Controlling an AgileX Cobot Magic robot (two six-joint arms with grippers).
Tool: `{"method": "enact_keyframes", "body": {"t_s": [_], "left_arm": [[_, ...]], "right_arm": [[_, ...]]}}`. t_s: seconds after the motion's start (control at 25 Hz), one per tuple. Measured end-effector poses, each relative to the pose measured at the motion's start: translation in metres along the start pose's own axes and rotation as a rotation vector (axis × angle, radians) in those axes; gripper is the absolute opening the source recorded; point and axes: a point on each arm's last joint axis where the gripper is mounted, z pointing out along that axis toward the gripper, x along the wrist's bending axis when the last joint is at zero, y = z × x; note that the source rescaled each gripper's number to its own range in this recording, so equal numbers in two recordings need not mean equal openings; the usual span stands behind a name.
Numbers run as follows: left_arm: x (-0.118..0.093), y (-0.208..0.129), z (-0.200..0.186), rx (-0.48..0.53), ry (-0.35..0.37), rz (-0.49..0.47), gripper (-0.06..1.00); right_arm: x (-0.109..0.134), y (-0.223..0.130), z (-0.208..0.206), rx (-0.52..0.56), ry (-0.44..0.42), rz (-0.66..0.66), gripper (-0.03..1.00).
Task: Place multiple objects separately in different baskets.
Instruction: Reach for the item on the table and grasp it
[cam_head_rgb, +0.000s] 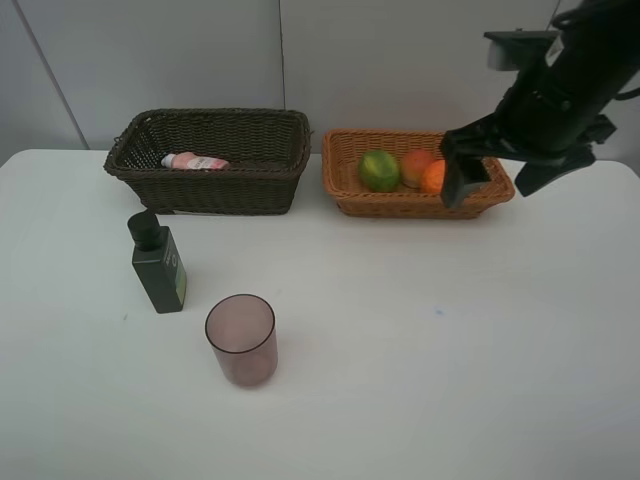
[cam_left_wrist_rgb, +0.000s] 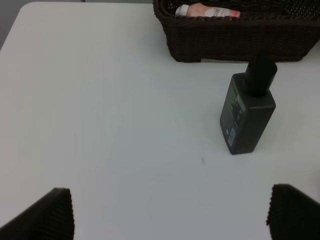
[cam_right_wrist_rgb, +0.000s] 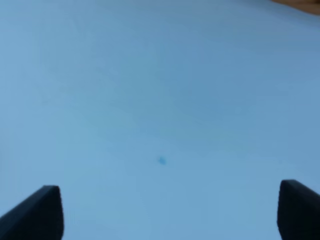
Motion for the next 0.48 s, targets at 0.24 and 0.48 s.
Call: {"method": "enact_keyframes", "body": {"t_s": [0.24,0.48], "left_arm": [[0.000,0.000,0.000,0.000,0.000,0.001,1.00],[0.000,0.000,0.000,0.000,0.000,0.001,1.00]], "right_arm": [[-0.040,-0.062,-0.049,-0.153,-0.042,0.128,0.89],[-0.041,-0.130,-0.091,-0.372,-0.020,0.098,0.89]]}}
